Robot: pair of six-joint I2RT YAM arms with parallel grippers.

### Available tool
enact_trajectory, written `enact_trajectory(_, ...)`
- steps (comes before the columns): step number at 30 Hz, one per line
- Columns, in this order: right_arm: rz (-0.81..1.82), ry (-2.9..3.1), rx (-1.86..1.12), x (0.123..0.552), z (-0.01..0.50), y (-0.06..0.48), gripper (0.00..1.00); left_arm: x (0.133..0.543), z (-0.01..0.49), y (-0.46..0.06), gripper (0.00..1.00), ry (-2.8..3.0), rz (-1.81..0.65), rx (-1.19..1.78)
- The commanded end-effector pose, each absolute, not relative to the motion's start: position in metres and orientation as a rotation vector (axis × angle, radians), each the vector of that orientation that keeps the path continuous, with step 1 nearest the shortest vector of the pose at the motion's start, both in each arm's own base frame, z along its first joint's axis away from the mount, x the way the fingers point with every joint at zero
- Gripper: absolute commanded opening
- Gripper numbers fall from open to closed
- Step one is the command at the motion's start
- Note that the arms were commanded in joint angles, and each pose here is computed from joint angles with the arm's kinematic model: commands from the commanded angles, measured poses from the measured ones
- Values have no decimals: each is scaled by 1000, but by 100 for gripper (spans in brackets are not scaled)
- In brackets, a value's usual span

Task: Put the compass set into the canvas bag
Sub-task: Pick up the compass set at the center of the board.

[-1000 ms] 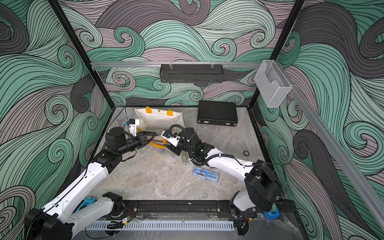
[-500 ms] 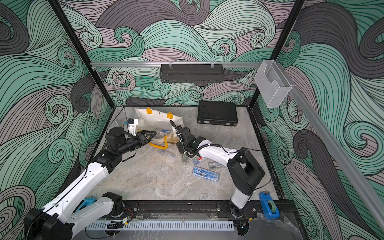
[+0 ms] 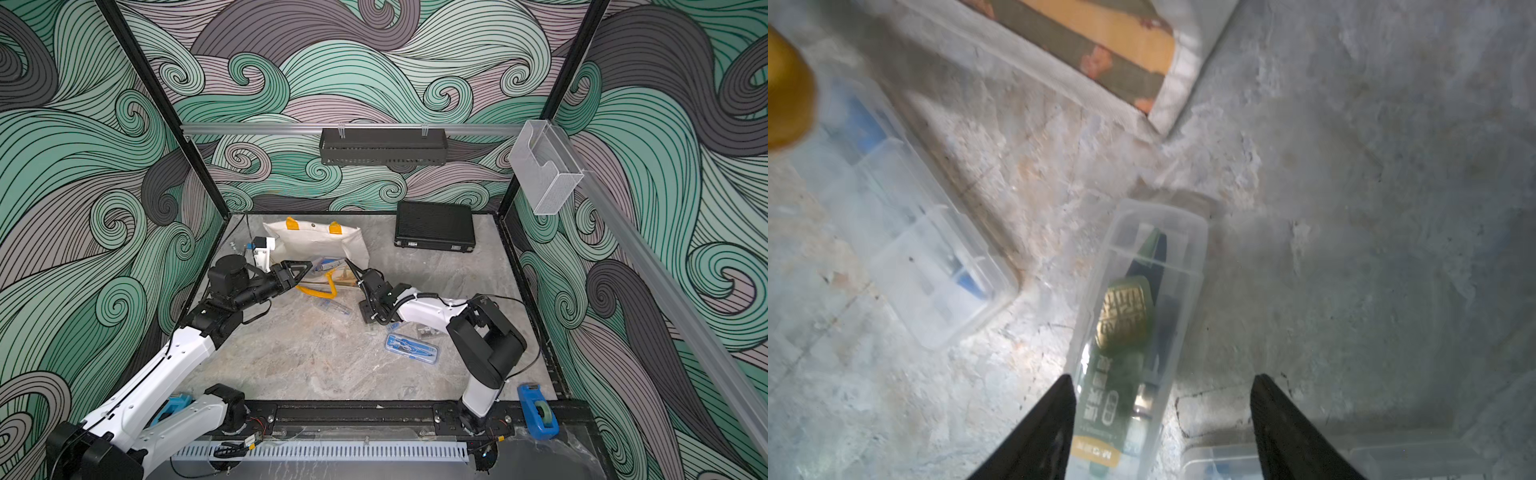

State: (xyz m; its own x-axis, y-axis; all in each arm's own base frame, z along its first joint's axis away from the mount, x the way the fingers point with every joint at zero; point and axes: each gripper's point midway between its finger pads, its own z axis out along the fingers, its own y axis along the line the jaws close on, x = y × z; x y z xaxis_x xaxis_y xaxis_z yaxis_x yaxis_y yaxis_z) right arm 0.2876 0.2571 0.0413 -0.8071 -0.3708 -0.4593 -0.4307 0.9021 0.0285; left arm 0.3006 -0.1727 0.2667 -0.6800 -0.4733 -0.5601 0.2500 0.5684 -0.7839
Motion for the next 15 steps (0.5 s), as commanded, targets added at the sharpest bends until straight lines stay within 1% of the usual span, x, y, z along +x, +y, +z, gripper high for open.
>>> enact_trajectory(1,289,2547,-548,283,64,266,73,301,275,-169,51,1989,-1140,-163)
enact_trajectory(4,291,2553,-555,278,63,267,73,301,276,-170,51,1985,-1144,-158)
enact_trajectory(8,264,2584,-599,276,50,275,73,301,275,-169,51,1983,-1139,-158)
enact_trajectory(15,143,2638,-581,280,28,276,70,298,275,-168,52,1990,-1129,-148)
